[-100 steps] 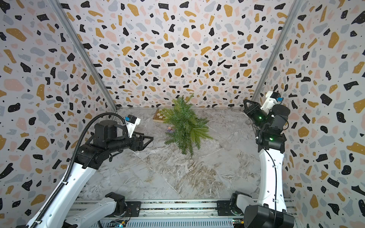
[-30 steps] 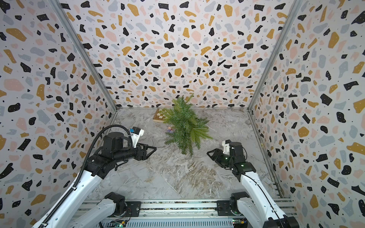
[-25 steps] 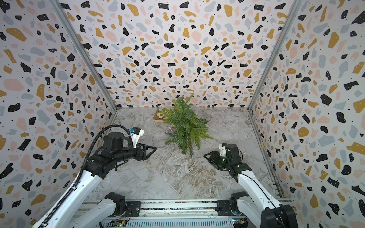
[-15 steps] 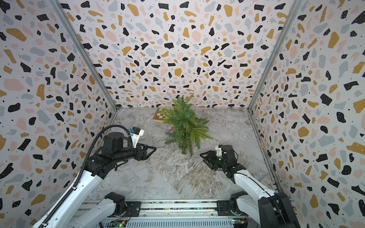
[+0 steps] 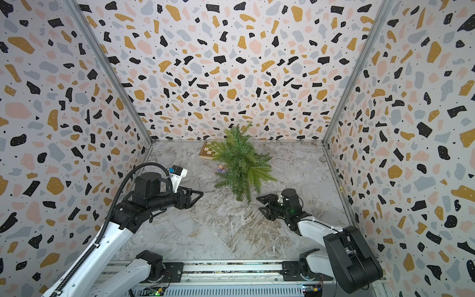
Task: Remove string lights from the small christmas tree
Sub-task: Remove the light string from the Christmas tree.
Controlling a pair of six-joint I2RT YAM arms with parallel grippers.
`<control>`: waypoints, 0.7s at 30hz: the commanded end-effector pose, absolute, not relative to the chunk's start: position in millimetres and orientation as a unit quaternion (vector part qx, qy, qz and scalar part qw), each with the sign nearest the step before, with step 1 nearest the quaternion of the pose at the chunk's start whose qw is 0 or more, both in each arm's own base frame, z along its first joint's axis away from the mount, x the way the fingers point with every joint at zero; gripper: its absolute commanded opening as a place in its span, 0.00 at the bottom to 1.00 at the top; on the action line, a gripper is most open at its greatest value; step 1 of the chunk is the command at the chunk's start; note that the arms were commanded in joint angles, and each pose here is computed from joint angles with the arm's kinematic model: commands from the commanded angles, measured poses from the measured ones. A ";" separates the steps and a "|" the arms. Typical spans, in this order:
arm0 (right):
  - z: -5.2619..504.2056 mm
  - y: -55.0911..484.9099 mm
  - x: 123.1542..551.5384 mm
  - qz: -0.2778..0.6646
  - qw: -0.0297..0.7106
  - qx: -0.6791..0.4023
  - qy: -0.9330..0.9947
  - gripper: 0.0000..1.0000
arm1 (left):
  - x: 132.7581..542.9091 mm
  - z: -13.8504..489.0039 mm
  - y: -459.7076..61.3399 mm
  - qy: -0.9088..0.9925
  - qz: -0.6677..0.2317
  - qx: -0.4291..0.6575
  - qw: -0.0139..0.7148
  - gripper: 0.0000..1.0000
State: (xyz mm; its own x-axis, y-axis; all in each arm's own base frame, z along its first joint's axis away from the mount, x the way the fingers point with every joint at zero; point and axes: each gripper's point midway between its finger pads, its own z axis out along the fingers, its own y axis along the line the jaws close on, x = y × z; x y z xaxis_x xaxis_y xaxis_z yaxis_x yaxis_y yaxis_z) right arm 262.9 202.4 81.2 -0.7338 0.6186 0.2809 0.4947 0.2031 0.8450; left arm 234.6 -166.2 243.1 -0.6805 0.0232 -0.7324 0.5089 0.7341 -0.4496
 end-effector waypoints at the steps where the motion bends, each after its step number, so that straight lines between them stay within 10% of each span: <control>1: 94.4 214.0 270.9 0.549 0.052 0.366 0.749 0.53 | 234.7 245.3 -167.5 0.849 -0.328 0.168 0.379 0.74; 21: 88.5 238.9 278.9 0.558 0.022 0.373 0.741 0.42 | 234.2 240.2 -164.6 0.852 -0.318 0.170 0.379 0.74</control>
